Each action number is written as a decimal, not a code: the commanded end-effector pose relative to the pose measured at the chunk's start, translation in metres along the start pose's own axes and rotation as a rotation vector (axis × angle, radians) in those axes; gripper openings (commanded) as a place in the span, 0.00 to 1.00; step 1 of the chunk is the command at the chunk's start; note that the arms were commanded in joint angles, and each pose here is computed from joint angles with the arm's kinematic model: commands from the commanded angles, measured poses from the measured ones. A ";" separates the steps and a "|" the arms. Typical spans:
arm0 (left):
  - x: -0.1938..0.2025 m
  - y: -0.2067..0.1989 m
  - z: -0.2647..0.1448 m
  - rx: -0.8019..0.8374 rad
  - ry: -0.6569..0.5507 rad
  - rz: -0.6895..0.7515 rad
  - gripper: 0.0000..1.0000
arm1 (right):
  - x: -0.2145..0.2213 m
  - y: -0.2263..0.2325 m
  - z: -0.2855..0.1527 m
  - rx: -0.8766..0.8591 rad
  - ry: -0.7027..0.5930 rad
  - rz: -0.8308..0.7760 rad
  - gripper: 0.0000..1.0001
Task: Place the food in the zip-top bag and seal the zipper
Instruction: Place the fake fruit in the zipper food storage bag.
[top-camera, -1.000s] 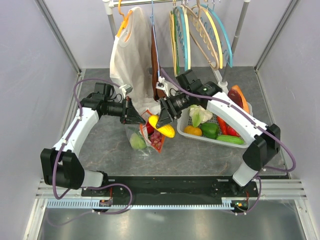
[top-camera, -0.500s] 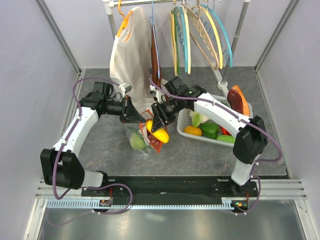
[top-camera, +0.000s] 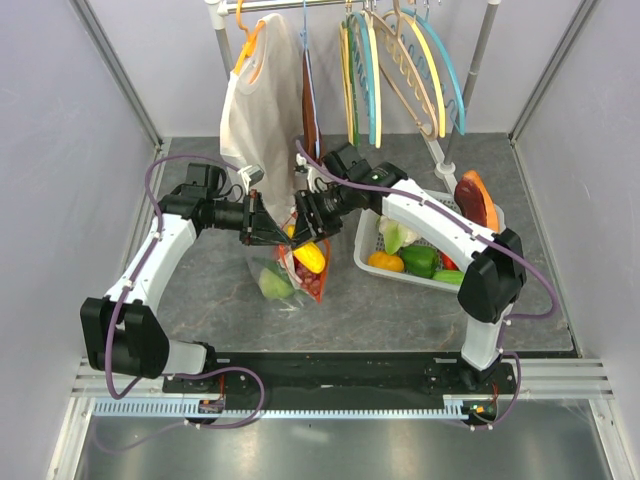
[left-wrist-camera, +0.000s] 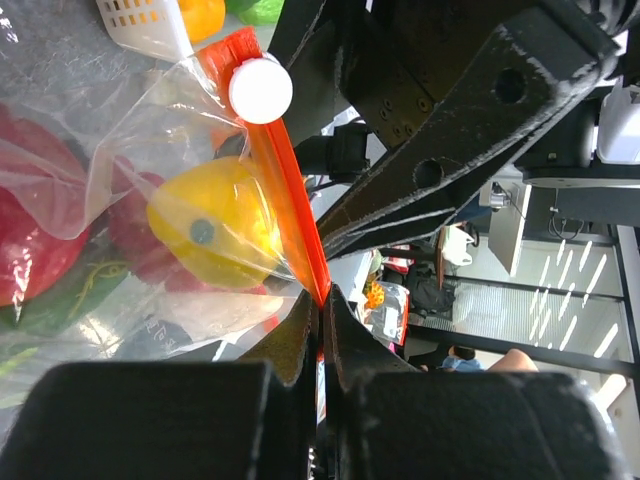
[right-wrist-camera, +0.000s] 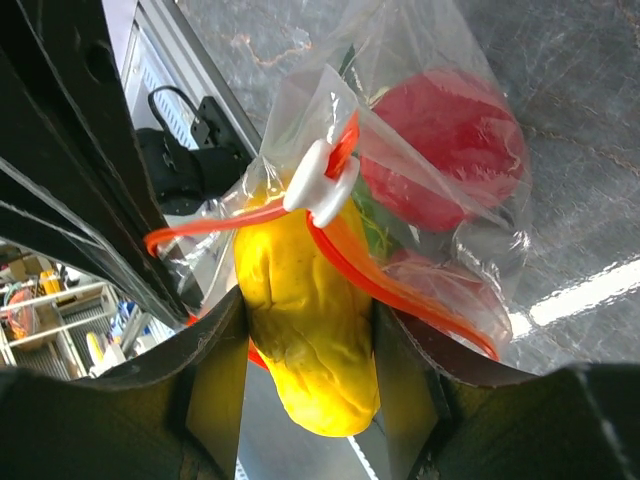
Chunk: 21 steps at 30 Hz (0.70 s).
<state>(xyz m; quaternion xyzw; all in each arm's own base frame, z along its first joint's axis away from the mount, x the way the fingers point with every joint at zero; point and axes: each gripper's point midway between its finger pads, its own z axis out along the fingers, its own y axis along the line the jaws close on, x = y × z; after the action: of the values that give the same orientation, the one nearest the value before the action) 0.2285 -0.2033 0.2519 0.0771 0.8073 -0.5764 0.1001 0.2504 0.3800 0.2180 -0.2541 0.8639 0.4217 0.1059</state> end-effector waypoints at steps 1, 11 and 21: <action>-0.004 -0.015 -0.002 0.056 0.005 0.029 0.02 | -0.028 0.020 -0.001 -0.009 -0.090 -0.018 0.51; -0.006 -0.014 -0.006 0.062 -0.008 0.023 0.02 | -0.023 0.033 -0.014 -0.034 -0.104 -0.116 0.98; -0.011 -0.014 -0.021 0.091 -0.050 0.002 0.02 | -0.028 0.079 -0.074 -0.090 -0.223 -0.410 0.98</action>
<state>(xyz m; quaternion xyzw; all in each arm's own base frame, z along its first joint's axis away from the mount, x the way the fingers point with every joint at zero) 0.2337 -0.1914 0.2610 0.0609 0.7924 -0.5980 0.1044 0.2603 0.3790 0.2407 -0.3045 0.8422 0.4076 0.1783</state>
